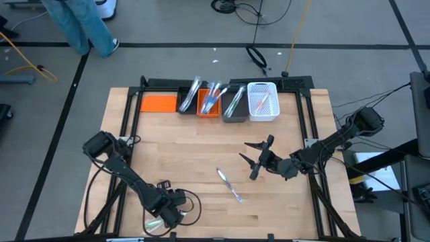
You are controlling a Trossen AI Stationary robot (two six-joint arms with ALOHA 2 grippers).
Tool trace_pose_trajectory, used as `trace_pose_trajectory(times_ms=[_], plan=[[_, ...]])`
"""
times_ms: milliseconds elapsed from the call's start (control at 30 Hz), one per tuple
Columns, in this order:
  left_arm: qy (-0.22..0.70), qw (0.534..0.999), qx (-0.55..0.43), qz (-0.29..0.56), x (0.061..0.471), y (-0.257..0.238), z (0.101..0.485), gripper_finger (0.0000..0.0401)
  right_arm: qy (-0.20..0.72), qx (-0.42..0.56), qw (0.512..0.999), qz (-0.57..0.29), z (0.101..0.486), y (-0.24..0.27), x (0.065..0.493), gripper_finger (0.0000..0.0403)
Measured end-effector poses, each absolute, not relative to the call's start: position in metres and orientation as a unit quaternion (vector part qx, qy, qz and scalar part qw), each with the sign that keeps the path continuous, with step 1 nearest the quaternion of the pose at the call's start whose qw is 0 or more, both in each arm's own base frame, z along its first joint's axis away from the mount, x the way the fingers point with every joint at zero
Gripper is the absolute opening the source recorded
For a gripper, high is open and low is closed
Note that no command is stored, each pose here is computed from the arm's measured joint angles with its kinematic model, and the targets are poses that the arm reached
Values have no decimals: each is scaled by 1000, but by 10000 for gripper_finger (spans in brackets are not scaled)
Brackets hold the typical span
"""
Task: Pick & Place Toothbrushes
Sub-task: Put the orange toothbrush into the white bin
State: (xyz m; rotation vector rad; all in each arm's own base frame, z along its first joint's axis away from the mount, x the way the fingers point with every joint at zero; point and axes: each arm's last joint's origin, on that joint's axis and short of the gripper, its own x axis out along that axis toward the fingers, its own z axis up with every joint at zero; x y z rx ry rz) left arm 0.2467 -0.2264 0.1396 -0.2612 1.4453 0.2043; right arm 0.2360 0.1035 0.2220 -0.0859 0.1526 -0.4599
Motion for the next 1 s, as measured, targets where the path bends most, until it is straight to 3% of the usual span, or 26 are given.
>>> trace_pose_trajectory(times_ms=[133,400,533,1000], plan=[[667,730,-119,88,251,-222,138,169,76,-43,970,-228,222,104,236,212],[672,727,-111,84,256,-213,138,15,76,-43,970,-228,222,103,236,212],[664,733,-120,87,259,-207,144,14,76,-43,970,-228,222,103,236,212],[512,834,-117,167,263,-170,207,5,80,-46,969,-228,221,103,236,212]])
